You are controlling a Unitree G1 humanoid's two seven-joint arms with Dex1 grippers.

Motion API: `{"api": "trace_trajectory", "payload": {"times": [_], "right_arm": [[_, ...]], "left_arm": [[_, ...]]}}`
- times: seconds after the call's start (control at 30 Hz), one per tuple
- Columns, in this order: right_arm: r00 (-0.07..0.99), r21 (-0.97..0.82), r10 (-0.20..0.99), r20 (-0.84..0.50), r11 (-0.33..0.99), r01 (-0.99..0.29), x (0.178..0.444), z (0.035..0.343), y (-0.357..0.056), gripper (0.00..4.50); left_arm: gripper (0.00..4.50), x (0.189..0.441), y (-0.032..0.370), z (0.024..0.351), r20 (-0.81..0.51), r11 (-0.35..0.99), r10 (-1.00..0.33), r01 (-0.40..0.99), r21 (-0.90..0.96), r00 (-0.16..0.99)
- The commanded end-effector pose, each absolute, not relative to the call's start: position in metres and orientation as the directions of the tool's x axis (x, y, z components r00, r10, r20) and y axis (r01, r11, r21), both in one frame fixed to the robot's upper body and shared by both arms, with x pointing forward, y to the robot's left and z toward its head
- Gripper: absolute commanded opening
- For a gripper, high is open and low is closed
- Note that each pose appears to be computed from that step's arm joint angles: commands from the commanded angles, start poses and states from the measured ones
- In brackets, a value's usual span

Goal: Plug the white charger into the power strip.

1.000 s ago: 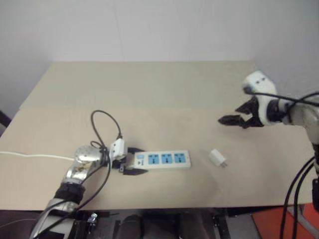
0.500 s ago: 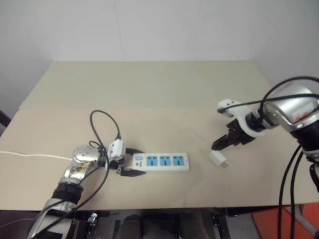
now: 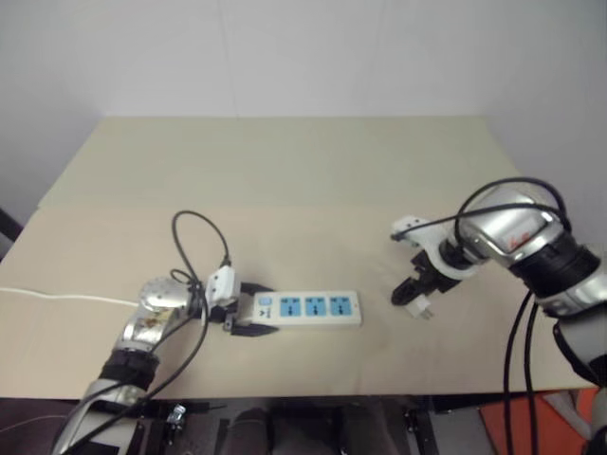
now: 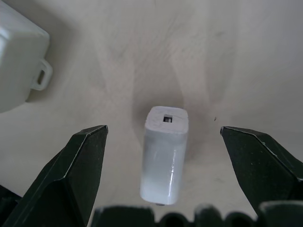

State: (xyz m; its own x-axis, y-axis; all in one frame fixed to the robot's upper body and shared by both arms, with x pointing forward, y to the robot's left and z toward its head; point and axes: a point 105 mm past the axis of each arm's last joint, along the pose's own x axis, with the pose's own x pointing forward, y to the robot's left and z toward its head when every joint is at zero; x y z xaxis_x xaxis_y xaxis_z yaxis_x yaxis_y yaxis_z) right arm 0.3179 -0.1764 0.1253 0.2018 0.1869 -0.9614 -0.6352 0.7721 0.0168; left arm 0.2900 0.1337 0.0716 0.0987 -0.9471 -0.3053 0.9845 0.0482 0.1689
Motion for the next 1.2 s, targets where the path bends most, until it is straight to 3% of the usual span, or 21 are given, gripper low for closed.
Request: {"api": "trace_trajectory", "payload": {"times": [0.03,0.4,1.13,1.2], "right_arm": [[0.228,0.001,0.189,-0.955,0.771,-0.637,0.322,0.125,-0.175,4.50],[0.225,0.000,0.160,-0.961,0.814,-0.580,0.326,0.115,-0.177,4.50],[0.218,0.001,0.162,-0.962,0.806,-0.592,0.321,0.112,-0.179,4.50],[0.218,0.000,0.161,-0.963,0.804,-0.594,0.320,0.111,-0.178,4.11]], "left_arm": [[3.29,0.285,0.135,0.063,-0.343,0.035,-0.936,0.989,0.145,0.084],[3.29,0.286,0.137,0.061,-0.355,0.039,-0.931,0.989,0.145,0.088],[3.29,0.287,0.139,0.058,-0.362,0.043,-0.927,0.988,0.150,0.095],[3.29,0.287,0.139,0.058,-0.363,0.042,-0.927,0.988,0.151,0.095]]}}
